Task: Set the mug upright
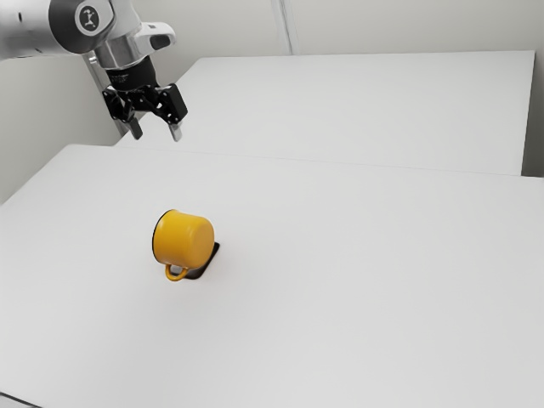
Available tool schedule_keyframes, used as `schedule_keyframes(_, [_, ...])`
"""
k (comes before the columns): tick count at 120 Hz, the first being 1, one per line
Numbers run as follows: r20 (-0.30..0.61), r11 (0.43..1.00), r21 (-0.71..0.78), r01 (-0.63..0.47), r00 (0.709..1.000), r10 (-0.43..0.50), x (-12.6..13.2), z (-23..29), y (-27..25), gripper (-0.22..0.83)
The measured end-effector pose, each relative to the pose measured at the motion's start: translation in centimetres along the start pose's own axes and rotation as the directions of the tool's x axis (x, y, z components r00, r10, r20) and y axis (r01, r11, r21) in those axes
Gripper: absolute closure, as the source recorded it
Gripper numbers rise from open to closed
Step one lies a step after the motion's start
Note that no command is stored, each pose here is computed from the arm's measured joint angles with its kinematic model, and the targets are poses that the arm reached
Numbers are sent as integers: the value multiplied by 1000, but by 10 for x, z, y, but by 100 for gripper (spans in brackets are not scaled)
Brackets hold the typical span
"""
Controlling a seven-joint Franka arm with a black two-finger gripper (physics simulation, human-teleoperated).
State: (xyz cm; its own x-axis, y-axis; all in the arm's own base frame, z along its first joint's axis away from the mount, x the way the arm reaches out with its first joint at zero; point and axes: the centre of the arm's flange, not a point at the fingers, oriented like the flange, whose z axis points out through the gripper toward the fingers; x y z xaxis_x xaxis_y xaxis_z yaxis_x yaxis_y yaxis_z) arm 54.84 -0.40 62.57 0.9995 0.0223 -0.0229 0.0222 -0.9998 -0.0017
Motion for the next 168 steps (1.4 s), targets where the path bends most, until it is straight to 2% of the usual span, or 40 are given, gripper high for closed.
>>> schedule_keyframes(28, [1, 1000, 0, 6, 1000, -6, 1, 1, -3, 2])
schedule_keyframes(57, [15, 1000, -6, 13, 1000, -13, 15, 8, -10, 2])
schedule_keyframes(95, [72, 983, -88, 159, 986, -153, 20, 39, -112, 2])
schedule_keyframes(145, [164, 953, -226, 200, 972, -165, 13, 108, -159, 3])
schedule_keyframes(168, [152, 935, -301, 186, 978, -145, 12, 140, -159, 3])
